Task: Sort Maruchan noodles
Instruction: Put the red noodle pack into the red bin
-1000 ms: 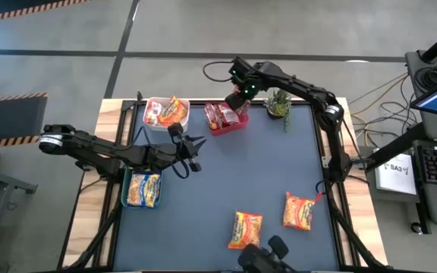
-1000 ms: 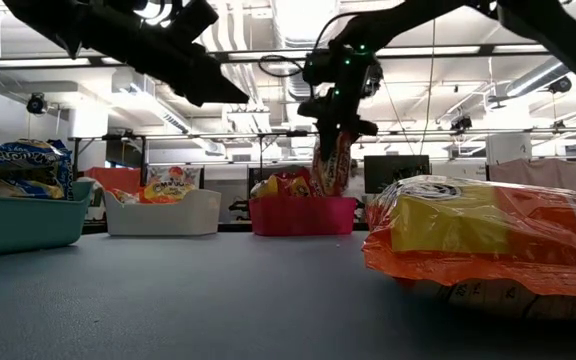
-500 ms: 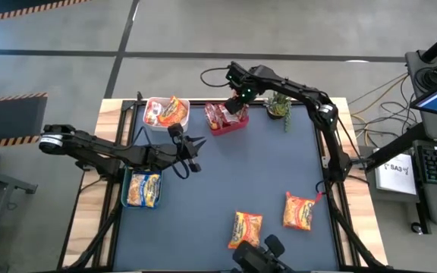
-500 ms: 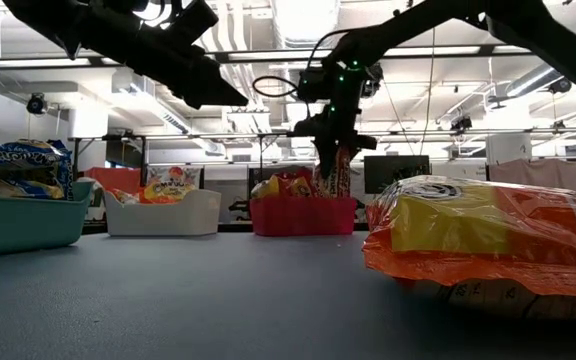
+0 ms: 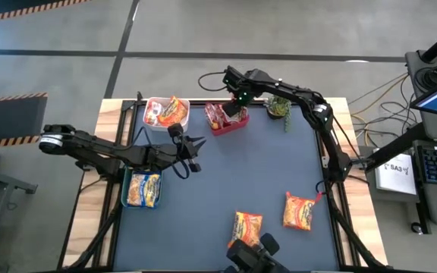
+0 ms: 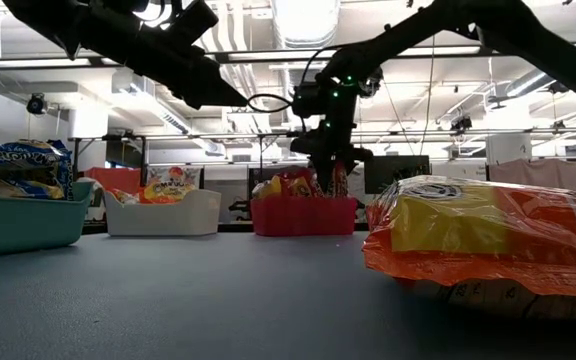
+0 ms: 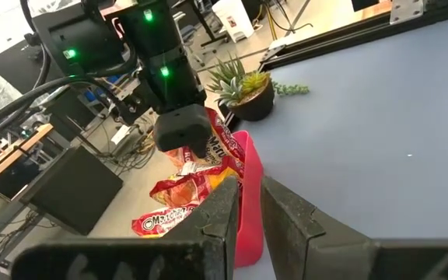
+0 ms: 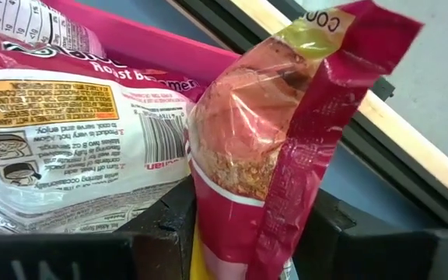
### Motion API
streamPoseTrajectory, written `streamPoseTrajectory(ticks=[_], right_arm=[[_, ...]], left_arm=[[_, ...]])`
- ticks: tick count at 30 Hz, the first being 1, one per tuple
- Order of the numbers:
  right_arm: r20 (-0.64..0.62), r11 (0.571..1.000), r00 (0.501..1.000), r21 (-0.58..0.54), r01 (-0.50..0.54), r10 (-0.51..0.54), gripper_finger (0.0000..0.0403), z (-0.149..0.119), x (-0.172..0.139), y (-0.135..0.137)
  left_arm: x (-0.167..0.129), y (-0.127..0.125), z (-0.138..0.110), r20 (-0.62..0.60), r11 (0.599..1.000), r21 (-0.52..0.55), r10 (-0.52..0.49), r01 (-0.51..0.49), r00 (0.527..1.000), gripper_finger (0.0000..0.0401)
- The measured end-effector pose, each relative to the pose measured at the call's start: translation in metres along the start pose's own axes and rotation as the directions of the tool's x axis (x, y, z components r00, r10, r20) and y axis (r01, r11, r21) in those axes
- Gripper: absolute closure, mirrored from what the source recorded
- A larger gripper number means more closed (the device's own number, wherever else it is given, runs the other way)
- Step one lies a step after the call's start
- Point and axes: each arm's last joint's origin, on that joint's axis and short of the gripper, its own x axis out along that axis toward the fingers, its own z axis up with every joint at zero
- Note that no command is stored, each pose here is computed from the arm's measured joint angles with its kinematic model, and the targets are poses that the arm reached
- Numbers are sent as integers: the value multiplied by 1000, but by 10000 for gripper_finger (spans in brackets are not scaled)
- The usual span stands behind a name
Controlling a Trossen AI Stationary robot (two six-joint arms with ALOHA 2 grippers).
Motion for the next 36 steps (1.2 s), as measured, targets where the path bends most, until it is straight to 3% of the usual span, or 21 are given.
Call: streamPoseTrajectory(ticks=[13, 21, 28, 36], right_arm=[[-2, 1000, 1000, -26, 4, -4, 187, 1, -11, -2], [58, 998, 997, -31, 54, -52, 178, 11, -39, -5], [98, 998, 994, -34, 46, -42, 219, 16, -50, -4], [53, 997, 997, -55, 54, -51, 344, 12, -39, -2]], left_arm=[[0, 0, 0, -2, 1000, -1, -1, 1, 1000, 363], [0, 0, 0, -3, 1000, 1, -2, 2, 1000, 363], [0, 0, -1, -5, 1000, 2, -2, 2, 1000, 363], [0, 0, -1, -9, 1000, 5, -3, 3, 1000, 363]])
